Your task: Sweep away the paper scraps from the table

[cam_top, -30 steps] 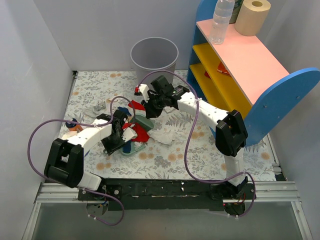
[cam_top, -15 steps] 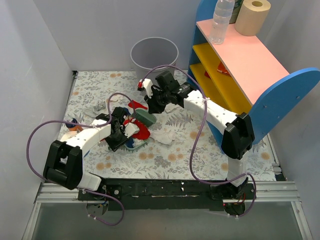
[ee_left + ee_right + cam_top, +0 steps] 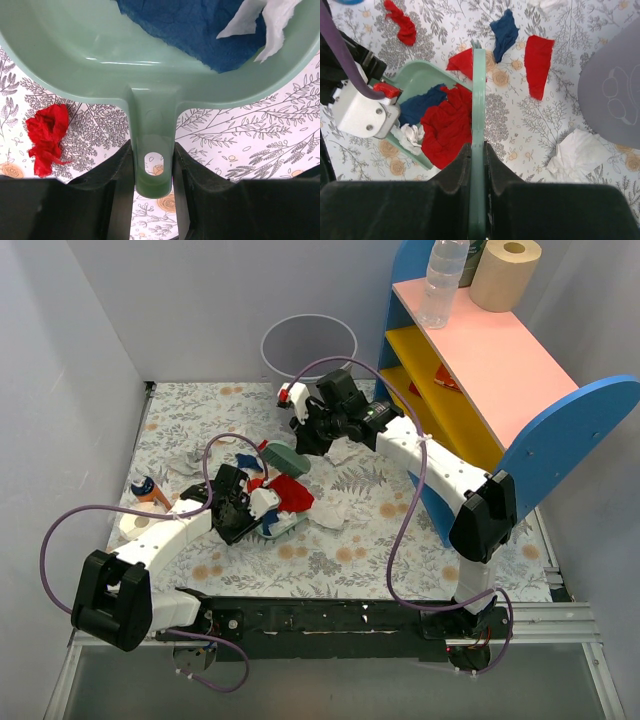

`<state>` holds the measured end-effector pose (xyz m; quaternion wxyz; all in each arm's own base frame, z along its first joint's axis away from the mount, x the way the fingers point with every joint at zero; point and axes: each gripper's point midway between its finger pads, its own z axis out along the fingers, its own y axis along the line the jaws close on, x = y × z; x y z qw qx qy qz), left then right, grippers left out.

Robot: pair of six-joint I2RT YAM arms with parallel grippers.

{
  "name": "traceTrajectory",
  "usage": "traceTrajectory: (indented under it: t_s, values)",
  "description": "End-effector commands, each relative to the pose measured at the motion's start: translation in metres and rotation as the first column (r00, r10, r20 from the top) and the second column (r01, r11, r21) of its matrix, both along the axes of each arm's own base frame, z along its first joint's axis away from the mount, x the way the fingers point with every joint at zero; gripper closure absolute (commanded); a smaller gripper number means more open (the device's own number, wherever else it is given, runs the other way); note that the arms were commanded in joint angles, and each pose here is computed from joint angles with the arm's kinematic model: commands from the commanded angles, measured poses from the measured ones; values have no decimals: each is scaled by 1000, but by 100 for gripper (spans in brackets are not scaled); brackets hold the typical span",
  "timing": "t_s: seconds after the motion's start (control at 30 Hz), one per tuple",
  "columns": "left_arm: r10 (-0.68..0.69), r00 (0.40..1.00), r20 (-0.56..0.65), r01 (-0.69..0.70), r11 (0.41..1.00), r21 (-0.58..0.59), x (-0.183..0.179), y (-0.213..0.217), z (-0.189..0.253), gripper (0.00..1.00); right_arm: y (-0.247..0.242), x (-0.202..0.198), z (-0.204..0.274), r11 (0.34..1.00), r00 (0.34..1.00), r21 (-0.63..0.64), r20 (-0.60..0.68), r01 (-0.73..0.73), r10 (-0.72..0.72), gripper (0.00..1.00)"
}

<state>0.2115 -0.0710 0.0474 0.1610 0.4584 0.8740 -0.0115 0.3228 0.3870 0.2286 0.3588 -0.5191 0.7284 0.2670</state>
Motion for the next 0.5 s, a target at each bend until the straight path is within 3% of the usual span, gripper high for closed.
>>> traceTrajectory:
  t_s: [0.0,0.33,0.47]
  values:
    - [-10,998,58,14,997,-72,9,-14,7,100,8,5,80,985,995,171,102,-8,-10,99]
    - [21,996,88,-12,995,-98,13,-16,13,100,-15,40,103,977,959,170,227,132,-169,99]
    - [31,996,79,-23,995,-95,12,-16,11,100,-37,58,94,969,917,88,314,229,-245,99]
